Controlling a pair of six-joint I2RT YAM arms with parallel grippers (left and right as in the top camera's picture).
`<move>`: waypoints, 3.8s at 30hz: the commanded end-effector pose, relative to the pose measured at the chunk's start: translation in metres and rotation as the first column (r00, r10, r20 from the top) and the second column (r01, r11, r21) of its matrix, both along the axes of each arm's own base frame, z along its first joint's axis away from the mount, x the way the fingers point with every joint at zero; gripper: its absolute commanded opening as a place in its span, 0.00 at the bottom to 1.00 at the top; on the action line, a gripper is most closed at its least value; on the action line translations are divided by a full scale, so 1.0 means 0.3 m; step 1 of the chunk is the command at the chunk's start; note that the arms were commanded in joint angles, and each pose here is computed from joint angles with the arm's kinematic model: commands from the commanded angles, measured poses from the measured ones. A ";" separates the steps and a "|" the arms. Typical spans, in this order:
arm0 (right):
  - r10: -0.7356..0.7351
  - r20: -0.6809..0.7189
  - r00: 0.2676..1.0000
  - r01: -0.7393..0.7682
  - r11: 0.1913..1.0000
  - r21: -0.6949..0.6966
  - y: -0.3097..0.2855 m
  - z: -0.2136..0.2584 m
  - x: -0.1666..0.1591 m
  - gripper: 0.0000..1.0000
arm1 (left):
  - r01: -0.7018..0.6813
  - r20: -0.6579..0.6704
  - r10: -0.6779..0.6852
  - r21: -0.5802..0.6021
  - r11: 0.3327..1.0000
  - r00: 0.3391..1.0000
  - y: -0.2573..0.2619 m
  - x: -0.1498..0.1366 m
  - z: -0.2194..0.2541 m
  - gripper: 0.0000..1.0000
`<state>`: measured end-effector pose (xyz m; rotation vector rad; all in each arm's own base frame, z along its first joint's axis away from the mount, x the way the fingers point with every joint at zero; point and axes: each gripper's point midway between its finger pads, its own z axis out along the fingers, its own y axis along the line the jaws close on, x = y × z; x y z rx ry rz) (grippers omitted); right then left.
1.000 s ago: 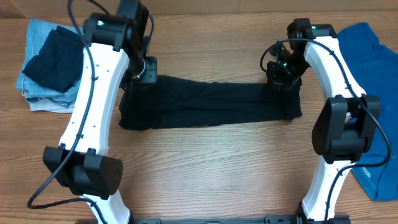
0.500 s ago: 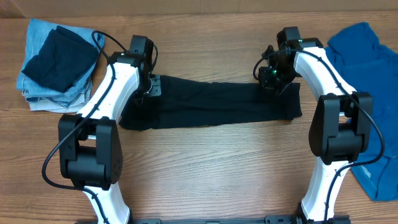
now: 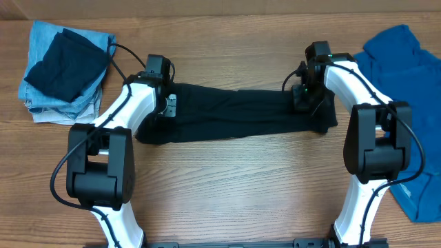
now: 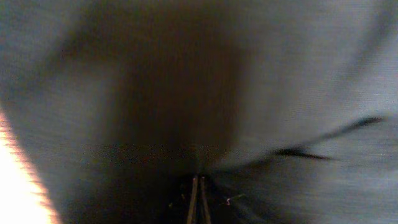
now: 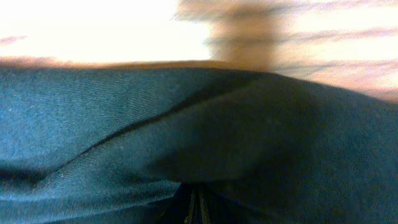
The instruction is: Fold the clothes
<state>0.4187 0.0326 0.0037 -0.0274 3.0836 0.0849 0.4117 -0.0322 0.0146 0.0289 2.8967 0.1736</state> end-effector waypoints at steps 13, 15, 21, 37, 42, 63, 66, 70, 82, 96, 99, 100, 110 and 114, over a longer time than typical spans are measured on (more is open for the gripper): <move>-0.074 0.094 0.993 0.073 0.997 0.007 -0.061 0.013 0.073 0.39 | -0.013 0.121 0.021 -0.069 0.998 0.992 0.025 0.163 0.372 0.04; -0.048 0.097 0.994 0.047 0.999 0.015 -0.018 0.021 0.076 0.44 | 0.017 0.056 -0.003 -0.255 0.967 0.998 -0.113 0.116 0.365 0.04; -0.026 0.099 0.995 0.022 0.999 0.049 0.076 0.112 0.098 0.51 | 0.083 -0.060 -0.106 -0.310 0.947 0.993 -0.257 -0.020 0.175 0.04; -0.020 0.058 0.998 0.014 0.995 0.101 0.101 0.242 0.003 0.56 | 0.101 0.029 -0.099 -0.074 0.992 0.995 0.047 0.022 -0.003 0.04; -0.028 0.070 0.997 0.026 0.999 0.034 0.057 0.239 0.012 0.57 | 0.117 0.074 -0.107 -0.141 0.983 0.991 0.033 0.073 0.053 0.04; -0.034 0.113 0.993 0.026 0.997 0.066 0.076 0.247 0.048 0.59 | 0.203 -0.082 -0.205 -0.029 0.979 0.975 -0.261 -0.099 -0.147 0.04; -0.020 0.074 0.997 0.015 0.998 0.058 0.075 0.242 0.015 0.59 | 0.268 -0.152 -0.252 0.088 0.959 0.956 -0.183 -0.111 -0.218 0.04; -0.024 0.073 0.997 0.024 1.000 0.004 0.043 0.239 0.012 0.60 | 0.251 -0.164 -0.222 0.180 0.951 0.961 -0.061 -0.087 -0.207 0.04; -0.282 0.079 0.956 0.285 0.958 -0.041 -0.110 0.226 0.024 0.61 | 0.251 -0.161 -0.225 0.158 0.955 0.961 -0.007 -0.067 -0.208 0.09; -0.619 -0.171 0.766 0.630 0.776 0.011 -0.117 0.161 -0.139 0.44 | 0.247 -0.160 -0.222 0.156 0.956 0.962 -0.009 -0.065 -0.204 0.16; -0.607 -0.225 0.762 0.638 0.763 0.101 -0.066 0.142 -0.135 0.44 | 0.250 -0.164 -0.225 0.153 0.956 0.960 -0.012 -0.068 -0.205 0.16; -0.600 -0.242 0.763 0.638 0.758 0.131 -0.046 0.133 -0.135 0.44 | 0.250 -0.165 -0.225 0.154 0.956 0.960 -0.012 -0.069 -0.205 0.16; -0.587 -0.281 0.759 0.639 0.755 0.146 -0.022 0.092 -0.168 0.04 | 0.254 -0.165 -0.228 0.153 0.955 0.960 -0.017 -0.069 -0.205 0.17; -0.494 -0.126 0.860 0.510 0.828 0.233 -0.037 0.186 -0.031 0.04 | 0.253 -0.165 -0.228 0.154 0.955 0.960 -0.016 -0.069 -0.205 0.17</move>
